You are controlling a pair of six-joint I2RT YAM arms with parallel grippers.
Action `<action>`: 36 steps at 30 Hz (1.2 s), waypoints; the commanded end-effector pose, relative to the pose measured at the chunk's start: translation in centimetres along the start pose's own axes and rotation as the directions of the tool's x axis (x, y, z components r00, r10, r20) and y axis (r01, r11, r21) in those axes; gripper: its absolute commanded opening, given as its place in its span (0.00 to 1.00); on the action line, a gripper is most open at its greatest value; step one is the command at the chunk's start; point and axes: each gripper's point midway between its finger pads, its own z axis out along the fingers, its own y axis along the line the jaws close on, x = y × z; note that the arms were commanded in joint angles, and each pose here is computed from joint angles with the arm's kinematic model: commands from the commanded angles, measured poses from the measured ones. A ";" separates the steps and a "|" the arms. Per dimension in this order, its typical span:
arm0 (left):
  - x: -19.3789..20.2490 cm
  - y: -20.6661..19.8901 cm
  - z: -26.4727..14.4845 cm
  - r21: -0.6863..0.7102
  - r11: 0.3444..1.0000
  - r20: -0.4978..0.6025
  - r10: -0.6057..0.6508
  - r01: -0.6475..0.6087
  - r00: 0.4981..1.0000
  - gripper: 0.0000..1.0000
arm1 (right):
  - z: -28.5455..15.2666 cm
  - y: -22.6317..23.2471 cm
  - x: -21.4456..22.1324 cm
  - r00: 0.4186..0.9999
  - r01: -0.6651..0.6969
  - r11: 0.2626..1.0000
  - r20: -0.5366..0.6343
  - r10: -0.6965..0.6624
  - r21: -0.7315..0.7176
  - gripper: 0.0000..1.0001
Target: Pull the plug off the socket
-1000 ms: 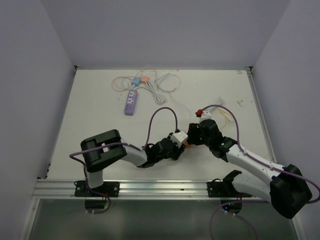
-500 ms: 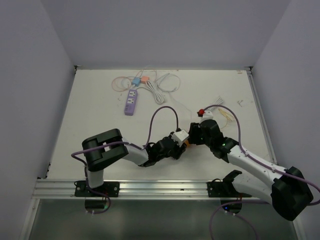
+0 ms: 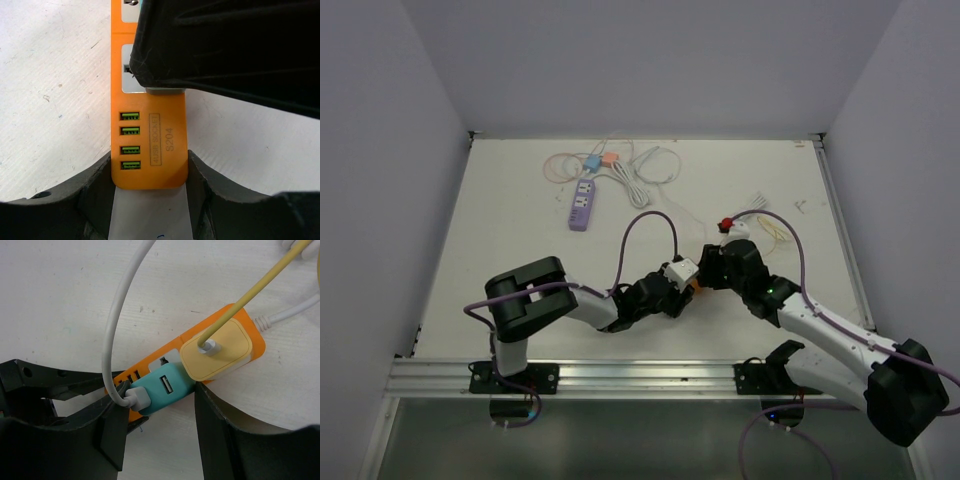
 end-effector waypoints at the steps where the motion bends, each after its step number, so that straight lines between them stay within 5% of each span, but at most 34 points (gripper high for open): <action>1: 3.5 0.9 0.3 -0.028 0.999 -0.119 -0.025 0.021 0.993 0.00 | -2.8 6.5 -8.1 0.968 -0.054 0.963 0.223 0.116 -0.264 0.00; 7: 3.3 0.9 0.2 -0.027 0.999 -0.113 -0.027 0.024 0.993 0.00 | -1.7 4.4 -6.1 0.986 0.057 0.987 0.163 -0.032 -0.152 0.00; 20: 2.0 0.3 -0.1 -0.020 0.997 -0.112 -0.072 0.070 0.991 0.00 | -0.8 4.8 -2.2 0.995 0.099 0.972 0.030 -0.094 -0.215 0.00; 36: 2.6 0.4 0.0 -0.033 0.996 -0.134 -0.090 0.086 0.987 0.00 | -1.9 4.2 -5.6 0.996 0.009 0.993 0.091 0.002 -0.114 0.00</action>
